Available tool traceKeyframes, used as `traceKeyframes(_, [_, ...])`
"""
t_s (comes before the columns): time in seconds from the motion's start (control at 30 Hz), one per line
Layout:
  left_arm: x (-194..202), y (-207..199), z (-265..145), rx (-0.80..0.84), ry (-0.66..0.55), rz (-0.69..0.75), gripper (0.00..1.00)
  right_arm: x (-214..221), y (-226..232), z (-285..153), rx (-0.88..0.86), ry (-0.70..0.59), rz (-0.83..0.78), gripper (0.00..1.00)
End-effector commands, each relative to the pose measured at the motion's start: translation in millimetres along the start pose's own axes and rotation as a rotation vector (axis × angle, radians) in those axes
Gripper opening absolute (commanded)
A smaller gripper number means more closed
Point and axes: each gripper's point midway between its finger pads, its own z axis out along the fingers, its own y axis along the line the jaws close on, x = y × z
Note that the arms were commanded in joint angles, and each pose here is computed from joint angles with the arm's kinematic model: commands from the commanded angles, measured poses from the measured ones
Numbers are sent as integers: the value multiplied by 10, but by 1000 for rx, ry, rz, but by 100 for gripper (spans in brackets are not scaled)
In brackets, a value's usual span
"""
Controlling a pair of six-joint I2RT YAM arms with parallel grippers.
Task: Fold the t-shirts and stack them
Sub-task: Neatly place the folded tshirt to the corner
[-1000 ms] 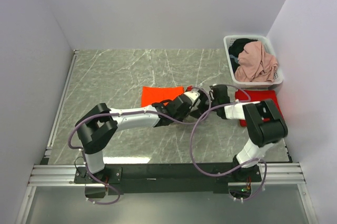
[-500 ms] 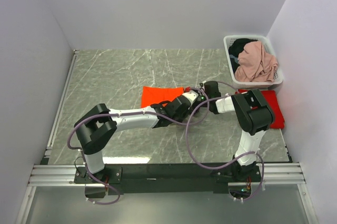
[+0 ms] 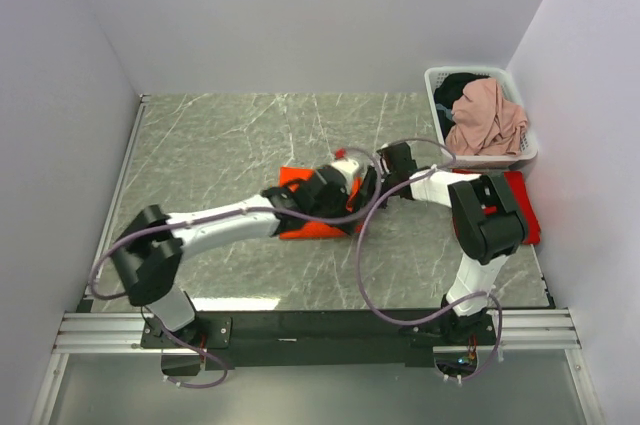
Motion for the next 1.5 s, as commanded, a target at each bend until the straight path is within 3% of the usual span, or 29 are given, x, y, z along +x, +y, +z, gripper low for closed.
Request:
traceKeyframes(0.0, [-678,115,-513,66,-116,-127,88,-2,-225,-343,203,3,-165,0])
traceKeyframes(0.17, [-1223,1101,-1003,-94,-200,-282,99,-96,-479,-728,428,22,-328,0])
traceKeyframes(0.33, [-1198,2153,-1368,-333,-220,-461,99,-233,-748,-1124,677,32,-422,0])
traceKeyframes(0.53, [-863,2746,-1483,-384,-264,-647,99,-374,-893,-1556,891,40,-461,0])
traceKeyframes(0.77, [-685,2989,-1551,-465,-246,-716,99,-522,-1135,-1958,1024,-4,-406,0])
traceKeyframes(1.03, [-589,3045,-1417,-370,-181,-799,99,-714,-1263,-2293,1117,-151,-339,0])
traceKeyframes(1.47, [-485,3213,-1411,-436,-149,-807,99,-913,-1417,-2780,1221,-290,-290,0])
